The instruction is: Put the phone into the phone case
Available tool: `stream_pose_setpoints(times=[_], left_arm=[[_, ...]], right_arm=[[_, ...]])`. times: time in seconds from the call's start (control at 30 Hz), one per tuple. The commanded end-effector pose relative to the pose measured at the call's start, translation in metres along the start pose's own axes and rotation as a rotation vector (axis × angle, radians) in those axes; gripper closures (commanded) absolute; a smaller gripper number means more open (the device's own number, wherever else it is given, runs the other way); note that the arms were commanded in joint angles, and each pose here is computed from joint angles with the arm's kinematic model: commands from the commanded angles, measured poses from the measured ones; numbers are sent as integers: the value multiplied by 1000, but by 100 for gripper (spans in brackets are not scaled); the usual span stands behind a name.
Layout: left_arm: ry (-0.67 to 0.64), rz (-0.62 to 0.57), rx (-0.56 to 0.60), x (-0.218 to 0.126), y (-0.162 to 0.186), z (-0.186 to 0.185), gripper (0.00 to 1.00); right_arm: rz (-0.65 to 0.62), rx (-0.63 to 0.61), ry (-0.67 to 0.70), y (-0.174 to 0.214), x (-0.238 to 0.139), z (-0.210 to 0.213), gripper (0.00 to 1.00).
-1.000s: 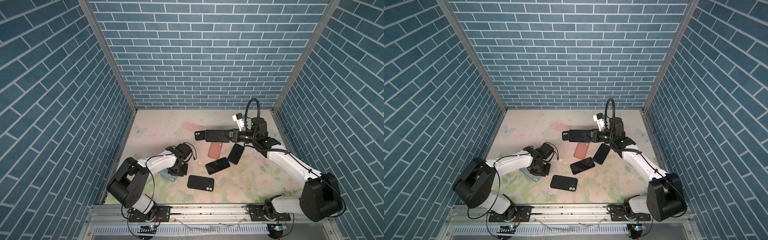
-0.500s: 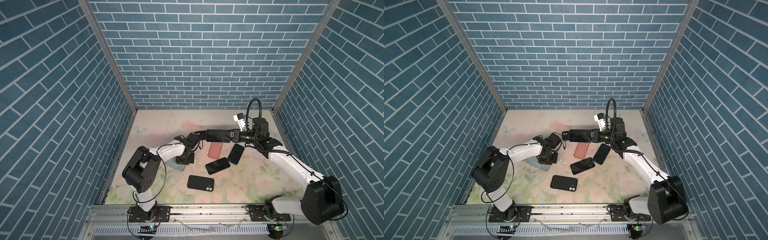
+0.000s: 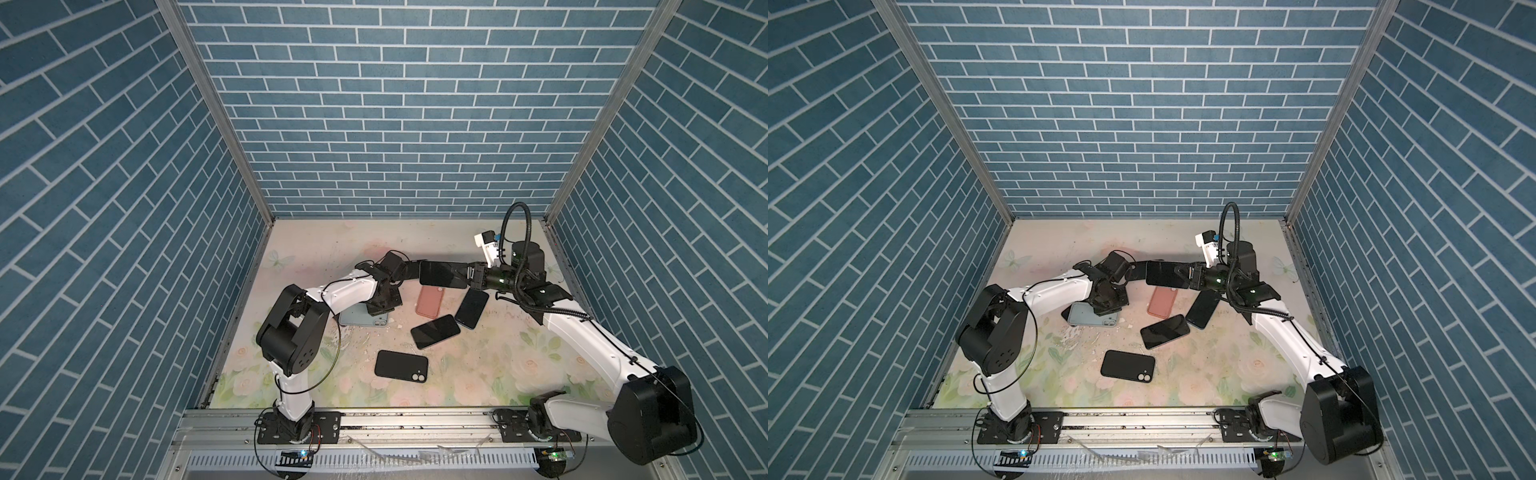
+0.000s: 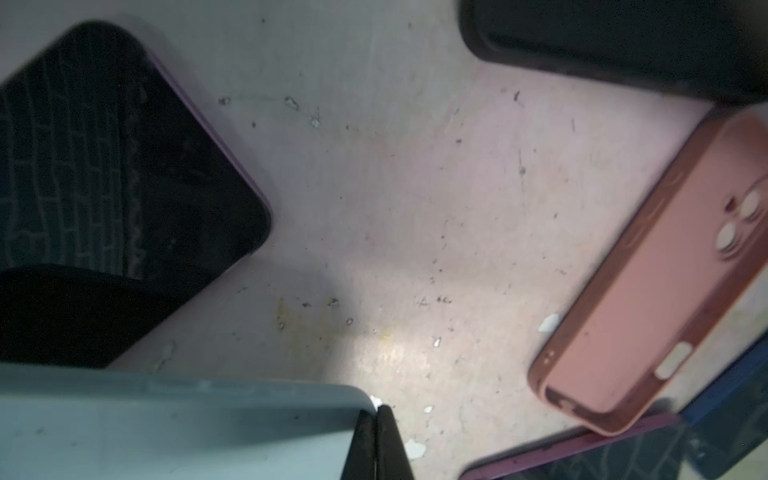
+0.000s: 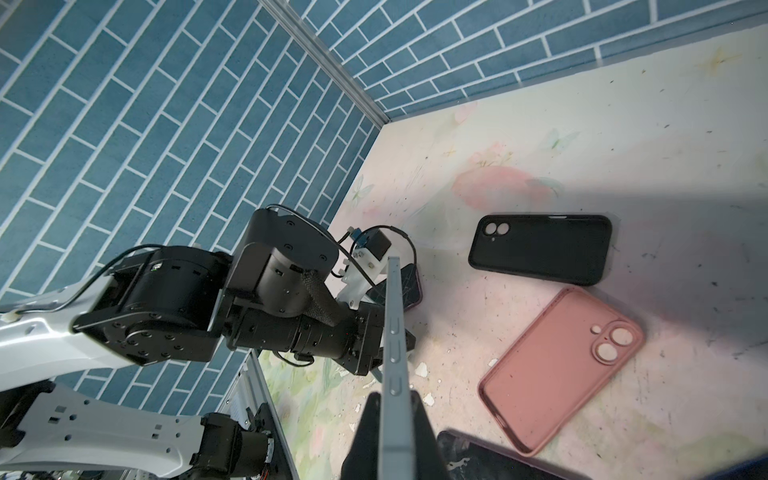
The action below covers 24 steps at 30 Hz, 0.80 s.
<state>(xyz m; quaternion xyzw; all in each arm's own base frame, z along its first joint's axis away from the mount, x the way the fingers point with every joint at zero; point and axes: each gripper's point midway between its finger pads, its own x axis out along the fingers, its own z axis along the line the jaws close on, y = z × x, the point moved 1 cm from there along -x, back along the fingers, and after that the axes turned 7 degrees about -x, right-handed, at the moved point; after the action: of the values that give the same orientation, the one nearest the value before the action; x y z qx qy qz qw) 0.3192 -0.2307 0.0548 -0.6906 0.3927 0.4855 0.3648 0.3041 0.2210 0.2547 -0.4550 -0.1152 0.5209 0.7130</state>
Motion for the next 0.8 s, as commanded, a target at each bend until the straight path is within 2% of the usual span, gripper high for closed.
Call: stream_pose_setpoints(times=[0.0, 0.17, 0.27, 0.5, 0.57, 0.77], left_arm=[[78, 5, -227, -3, 2, -9, 100], [140, -18, -421, -2, 0, -12, 100], [172, -33, -476, -2, -6, -20, 100], [194, 18, -485, 15, -7, -48, 100], [174, 20, -449, 20, -8, -51, 100], [171, 34, -440, 29, -4, -51, 100]], right_arm=[[-88, -73, 50, -18, -14, 1, 100], [-106, -60, 113, -18, -20, -10, 100], [-112, -52, 116, -17, -21, -12, 100], [-117, -49, 121, -15, -24, -12, 100], [-121, -51, 123, -16, -26, -11, 100], [-125, -52, 136, -18, -29, -12, 100]])
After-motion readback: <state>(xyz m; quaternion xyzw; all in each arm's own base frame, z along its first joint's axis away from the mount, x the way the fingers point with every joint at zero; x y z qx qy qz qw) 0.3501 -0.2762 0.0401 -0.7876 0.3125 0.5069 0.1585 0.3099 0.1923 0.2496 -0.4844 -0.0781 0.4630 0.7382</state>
